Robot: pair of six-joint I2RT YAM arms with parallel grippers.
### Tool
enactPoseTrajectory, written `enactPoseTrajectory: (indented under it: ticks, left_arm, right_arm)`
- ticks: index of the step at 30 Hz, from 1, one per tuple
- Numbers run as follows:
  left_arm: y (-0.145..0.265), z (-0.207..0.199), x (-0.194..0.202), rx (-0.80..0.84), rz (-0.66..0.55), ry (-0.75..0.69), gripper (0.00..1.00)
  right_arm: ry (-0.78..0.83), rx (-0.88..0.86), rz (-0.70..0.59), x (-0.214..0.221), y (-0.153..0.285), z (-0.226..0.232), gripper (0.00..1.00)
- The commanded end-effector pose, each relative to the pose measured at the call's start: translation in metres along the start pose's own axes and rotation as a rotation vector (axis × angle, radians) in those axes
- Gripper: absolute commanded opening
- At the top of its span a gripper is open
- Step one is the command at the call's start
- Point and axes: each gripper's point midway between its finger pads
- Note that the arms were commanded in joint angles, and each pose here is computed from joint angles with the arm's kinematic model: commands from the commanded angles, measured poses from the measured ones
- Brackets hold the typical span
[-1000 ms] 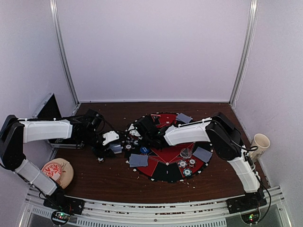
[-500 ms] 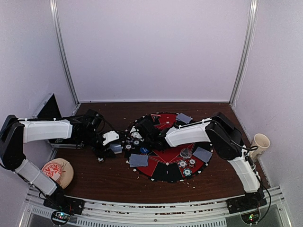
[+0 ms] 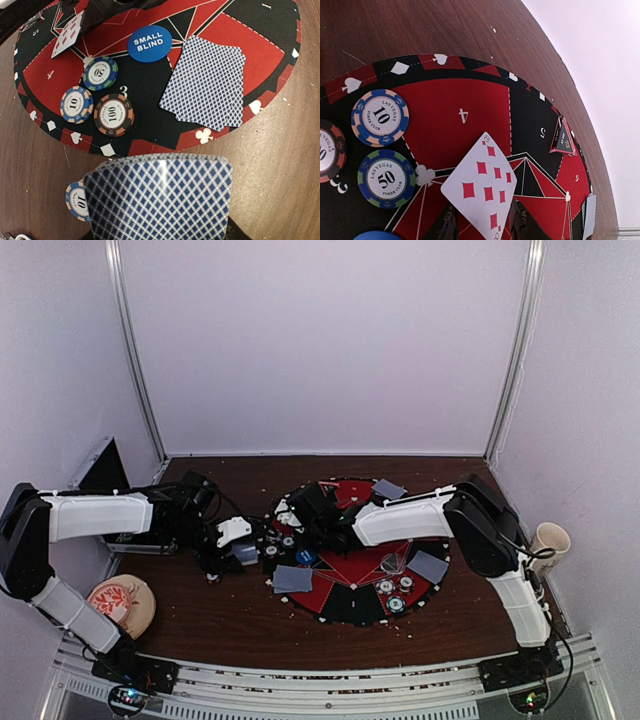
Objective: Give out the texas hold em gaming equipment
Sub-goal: Flop the poker card in the community card area.
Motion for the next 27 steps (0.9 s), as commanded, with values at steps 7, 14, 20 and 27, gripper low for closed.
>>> enactPoseTrajectory:
  ticks: [7,14,20,27]
  left_arm:
    - [0.008,0.010,-0.013,-0.032,-0.054,-0.014,0.54]
    - [0.008,0.009,-0.014,-0.029,-0.056,-0.015,0.54]
    - [0.009,0.010,-0.016,-0.030,-0.062,-0.015,0.54]
    - [0.009,0.010,-0.016,-0.027,-0.063,-0.013,0.54]
  right_arm:
    - [-0.030,-0.009,-0.019,-0.014,0.014,-0.012,0.40]
    - [-0.029,-0.019,-0.006,-0.009,0.014,-0.010,0.40]
    - [-0.028,-0.003,0.009,-0.003,0.010,-0.008,0.40]
    - [-0.044,-0.012,0.013,-0.002,0.001,-0.002,0.40]
Point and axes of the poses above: each gripper's point midway between its finger pads, its own y axis back along the fingers, its own z axis along the line the jaws close on, x = y × z, and after that the axes turned 5 degrees about -y, right-handed
